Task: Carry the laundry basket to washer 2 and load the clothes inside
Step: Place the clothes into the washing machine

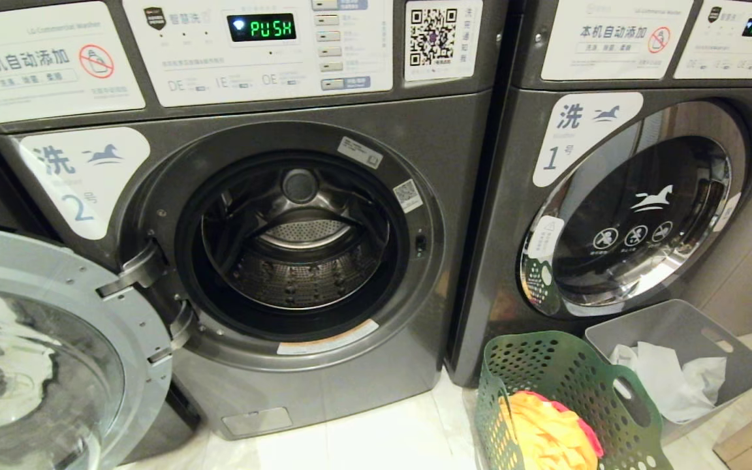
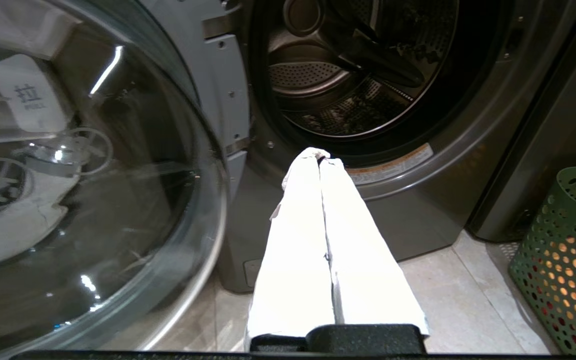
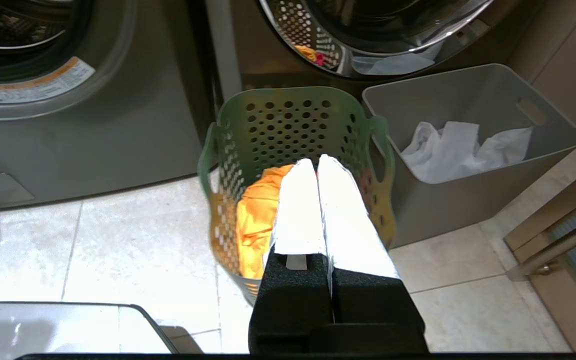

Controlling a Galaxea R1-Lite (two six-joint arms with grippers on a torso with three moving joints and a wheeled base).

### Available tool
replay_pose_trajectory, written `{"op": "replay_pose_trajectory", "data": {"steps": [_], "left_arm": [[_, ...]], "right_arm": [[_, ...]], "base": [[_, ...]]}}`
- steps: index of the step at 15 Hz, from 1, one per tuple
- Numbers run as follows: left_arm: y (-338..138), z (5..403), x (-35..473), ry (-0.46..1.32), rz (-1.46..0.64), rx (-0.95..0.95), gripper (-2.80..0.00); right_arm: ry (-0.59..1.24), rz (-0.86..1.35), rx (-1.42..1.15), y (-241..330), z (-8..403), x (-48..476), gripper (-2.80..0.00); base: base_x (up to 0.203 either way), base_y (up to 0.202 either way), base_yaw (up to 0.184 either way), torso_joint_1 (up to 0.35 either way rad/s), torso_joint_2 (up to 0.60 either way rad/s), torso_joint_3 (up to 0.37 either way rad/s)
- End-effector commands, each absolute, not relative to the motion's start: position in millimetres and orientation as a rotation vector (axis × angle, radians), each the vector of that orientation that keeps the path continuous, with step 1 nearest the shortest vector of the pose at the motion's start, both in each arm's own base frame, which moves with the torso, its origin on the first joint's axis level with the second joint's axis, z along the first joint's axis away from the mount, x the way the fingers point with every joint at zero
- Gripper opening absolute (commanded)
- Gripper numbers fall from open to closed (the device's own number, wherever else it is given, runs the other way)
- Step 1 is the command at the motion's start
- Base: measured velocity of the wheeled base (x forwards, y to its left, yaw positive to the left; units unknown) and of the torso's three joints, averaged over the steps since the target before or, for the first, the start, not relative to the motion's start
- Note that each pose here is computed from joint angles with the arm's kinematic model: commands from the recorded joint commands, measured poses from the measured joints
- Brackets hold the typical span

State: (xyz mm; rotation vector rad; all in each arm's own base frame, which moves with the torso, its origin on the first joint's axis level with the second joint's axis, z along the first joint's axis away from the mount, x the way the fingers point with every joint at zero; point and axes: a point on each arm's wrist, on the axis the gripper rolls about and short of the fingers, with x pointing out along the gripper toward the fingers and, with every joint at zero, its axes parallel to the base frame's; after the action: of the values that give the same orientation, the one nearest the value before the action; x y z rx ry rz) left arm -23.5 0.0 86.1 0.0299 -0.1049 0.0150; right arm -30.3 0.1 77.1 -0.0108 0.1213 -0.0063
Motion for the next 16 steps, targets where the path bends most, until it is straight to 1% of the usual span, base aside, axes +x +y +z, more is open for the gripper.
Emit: {"op": "replay_pose_trajectory", "data": {"steps": [1, 3, 16], "left_arm": [[0.0, 75.2, -20.1, -0.066, 0.015, 0.031, -2.80], [0.0, 75.0, -20.1, -0.064, 0.016, 0.032, -2.80], [0.0, 75.0, -20.1, -0.064, 0.015, 0.034, -2.80]], "right_arm": [[0.121, -0.008, -0.009, 0.1, 77.3, -30.4, -2.80], [0.121, -0.007, -0.014, 0.2, 77.3, -30.4, -2.80], [0.123, -0.005, -0.015, 0.2, 76.9, -30.3, -2.80]], "base": [[0.000, 0.190, 0.001, 0.005, 0.00, 0.002], [0.000, 0.116, -0.004, 0.002, 0.00, 0.005], [0.000, 0.000, 0.000, 0.000, 0.00, 0.000]]}}
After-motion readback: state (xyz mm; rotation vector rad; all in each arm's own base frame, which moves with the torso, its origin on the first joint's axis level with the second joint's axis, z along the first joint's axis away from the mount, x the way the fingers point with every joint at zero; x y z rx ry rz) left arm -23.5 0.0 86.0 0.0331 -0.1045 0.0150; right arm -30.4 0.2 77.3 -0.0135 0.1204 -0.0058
